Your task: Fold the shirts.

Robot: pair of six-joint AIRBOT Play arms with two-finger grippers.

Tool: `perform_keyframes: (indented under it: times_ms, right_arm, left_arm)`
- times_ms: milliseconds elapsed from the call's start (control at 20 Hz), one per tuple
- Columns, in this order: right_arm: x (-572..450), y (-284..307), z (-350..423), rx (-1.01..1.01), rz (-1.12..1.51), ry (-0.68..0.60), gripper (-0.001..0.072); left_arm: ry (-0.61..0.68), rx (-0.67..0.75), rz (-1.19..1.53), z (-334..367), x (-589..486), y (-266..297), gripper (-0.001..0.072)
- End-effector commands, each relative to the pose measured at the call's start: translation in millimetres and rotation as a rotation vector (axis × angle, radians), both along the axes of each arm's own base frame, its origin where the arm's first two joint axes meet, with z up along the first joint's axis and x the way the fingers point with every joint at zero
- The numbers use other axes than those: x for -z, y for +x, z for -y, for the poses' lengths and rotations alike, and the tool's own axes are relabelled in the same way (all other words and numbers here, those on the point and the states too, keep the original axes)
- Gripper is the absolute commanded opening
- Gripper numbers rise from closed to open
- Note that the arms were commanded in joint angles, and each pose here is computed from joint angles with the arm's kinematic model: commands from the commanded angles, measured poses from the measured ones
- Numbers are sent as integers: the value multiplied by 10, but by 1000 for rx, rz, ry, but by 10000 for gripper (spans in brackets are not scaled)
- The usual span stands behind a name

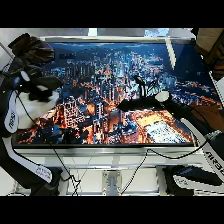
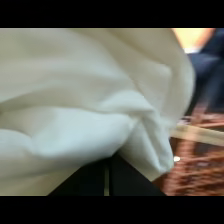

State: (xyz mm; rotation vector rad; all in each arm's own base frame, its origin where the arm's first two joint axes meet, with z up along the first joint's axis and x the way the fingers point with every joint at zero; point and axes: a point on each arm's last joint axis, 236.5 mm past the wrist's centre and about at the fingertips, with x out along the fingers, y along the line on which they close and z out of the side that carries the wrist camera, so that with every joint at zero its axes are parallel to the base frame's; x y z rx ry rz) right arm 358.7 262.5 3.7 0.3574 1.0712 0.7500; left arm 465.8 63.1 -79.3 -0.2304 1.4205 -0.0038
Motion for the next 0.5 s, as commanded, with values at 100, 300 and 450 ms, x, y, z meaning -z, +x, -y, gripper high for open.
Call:
perform_keyframes:
  times_ms: [100,300,450]
  right_arm:
    - [12,362,500,127,51,-44,360]
    - [29,557,1047,233,48,-72,359]
    - [35,611,1371,284,41,-86,360]
  left_arm:
    - [-347,377,270,2234,-964,386,9]
    - [-425,655,281,3763,-1143,-203,9]
    - [-468,826,234,4532,-1120,-845,9]
